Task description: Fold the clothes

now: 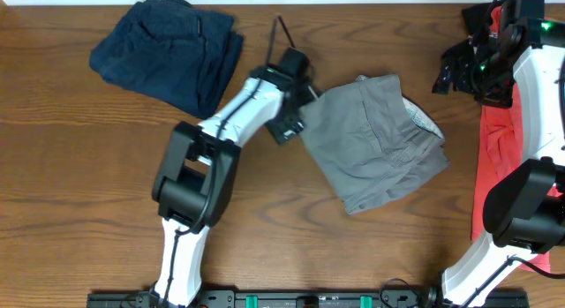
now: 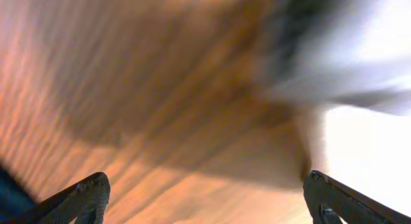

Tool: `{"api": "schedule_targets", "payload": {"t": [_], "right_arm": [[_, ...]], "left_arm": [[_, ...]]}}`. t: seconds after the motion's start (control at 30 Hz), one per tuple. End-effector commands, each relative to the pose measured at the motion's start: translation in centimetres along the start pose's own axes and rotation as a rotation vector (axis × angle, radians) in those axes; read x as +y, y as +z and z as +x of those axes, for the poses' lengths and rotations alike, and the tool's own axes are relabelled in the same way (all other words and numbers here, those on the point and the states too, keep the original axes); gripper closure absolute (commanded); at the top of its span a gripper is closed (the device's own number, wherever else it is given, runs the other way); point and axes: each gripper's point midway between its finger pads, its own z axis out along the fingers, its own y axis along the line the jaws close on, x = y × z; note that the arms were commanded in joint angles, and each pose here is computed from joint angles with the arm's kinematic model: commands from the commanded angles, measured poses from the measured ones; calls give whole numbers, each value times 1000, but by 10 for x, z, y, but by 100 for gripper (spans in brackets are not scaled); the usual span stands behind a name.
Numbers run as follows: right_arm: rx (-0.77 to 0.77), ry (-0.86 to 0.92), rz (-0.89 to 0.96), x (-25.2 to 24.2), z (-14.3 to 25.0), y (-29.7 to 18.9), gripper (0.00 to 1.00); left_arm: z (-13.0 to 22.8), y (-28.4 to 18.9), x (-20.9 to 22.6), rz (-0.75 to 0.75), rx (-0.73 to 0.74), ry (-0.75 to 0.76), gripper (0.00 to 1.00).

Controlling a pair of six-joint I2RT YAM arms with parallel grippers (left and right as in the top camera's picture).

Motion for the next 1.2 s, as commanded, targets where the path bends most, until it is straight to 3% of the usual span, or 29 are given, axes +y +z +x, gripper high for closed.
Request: {"api": "schedule_targets", "payload": {"t": [0.0,0.13,0.2,0.3,0.6,0.9,1.17], "right_arm": [[-1,11,10,-3,1,0,1],[-11,11,10,-3,-1,-1,1],[-19,13,9,-3,-3,-1,1],[-28,16,9,-4,-6,-1,1],[-68,23,8,-7,-16,-2,1],[-67,23,8,-7,-15,-2,1],[-71,22,8,-7,-16,-2,1]], "left_arm": [[-2,-15,20,-39,-15,-81,2],[-42,-64,-9,143,-196,-179,2],[-68,-94,-40,296,-322,-159,2],[-96,-118,-74,411,-428,-126,2],[-112,-97,-168,486,-360,58,2],[-101,-41,-203,440,-244,134,2],[-56,49,-149,121,12,195,2]]}}
